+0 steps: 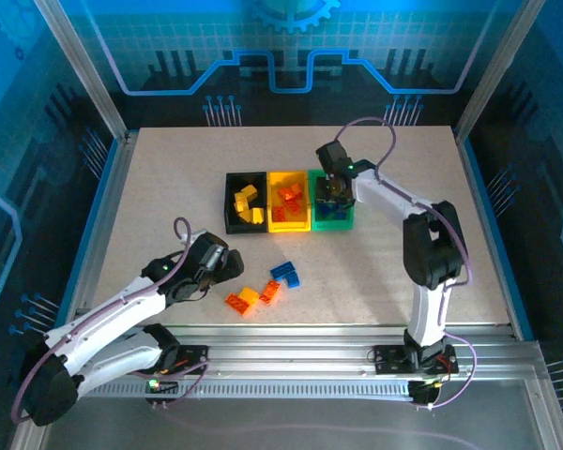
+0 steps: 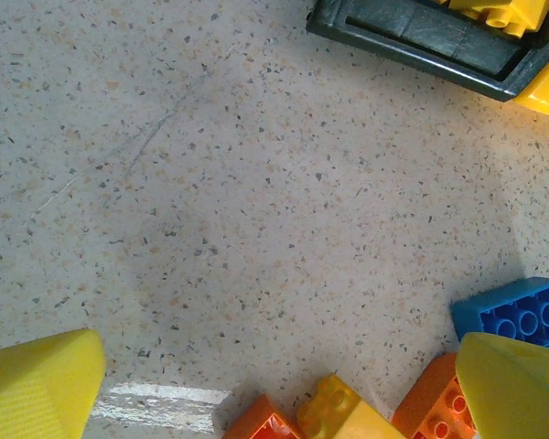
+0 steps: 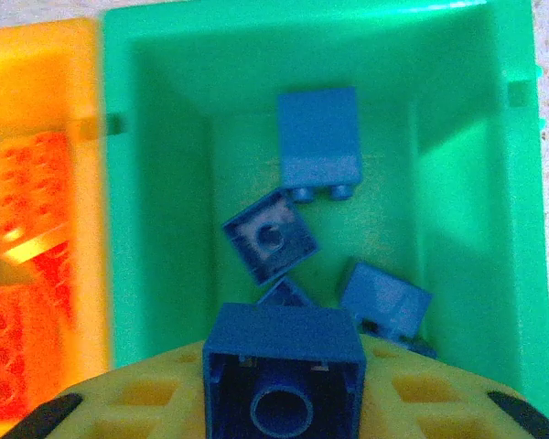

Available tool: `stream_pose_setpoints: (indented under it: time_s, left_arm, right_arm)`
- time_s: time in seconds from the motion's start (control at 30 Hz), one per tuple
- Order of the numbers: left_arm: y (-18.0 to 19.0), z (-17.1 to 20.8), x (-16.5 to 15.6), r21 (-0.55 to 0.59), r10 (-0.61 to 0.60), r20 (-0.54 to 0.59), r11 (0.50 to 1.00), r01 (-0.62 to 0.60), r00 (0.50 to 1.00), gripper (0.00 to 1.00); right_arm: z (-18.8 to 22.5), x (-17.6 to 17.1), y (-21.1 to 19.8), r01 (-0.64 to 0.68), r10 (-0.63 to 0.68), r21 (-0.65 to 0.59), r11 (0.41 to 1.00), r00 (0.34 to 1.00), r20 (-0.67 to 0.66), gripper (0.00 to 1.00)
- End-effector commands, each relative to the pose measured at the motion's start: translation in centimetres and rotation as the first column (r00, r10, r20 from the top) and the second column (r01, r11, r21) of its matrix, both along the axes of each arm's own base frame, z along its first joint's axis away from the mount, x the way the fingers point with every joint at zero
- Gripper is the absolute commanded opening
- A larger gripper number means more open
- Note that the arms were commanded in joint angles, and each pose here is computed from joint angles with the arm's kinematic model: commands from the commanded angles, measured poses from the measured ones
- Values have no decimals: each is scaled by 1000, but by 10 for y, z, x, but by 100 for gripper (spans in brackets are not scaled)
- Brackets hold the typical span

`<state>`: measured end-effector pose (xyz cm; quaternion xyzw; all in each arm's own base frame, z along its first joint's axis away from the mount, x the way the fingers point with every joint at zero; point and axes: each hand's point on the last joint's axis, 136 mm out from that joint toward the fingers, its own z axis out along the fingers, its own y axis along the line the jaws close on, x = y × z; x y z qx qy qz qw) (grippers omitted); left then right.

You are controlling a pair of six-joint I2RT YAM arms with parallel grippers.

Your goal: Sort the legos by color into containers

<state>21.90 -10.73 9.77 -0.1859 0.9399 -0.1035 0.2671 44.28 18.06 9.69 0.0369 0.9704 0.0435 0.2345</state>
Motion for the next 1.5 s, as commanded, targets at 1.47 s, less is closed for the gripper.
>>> stream_pose_setpoints:
  time_s: [1.47]
  left_arm:
    - [-58,-69,-31,340,-313,-266,854,393,912,66]
  right_arm:
    - [14,-109,11,-97,86,190,977,994,65,71]
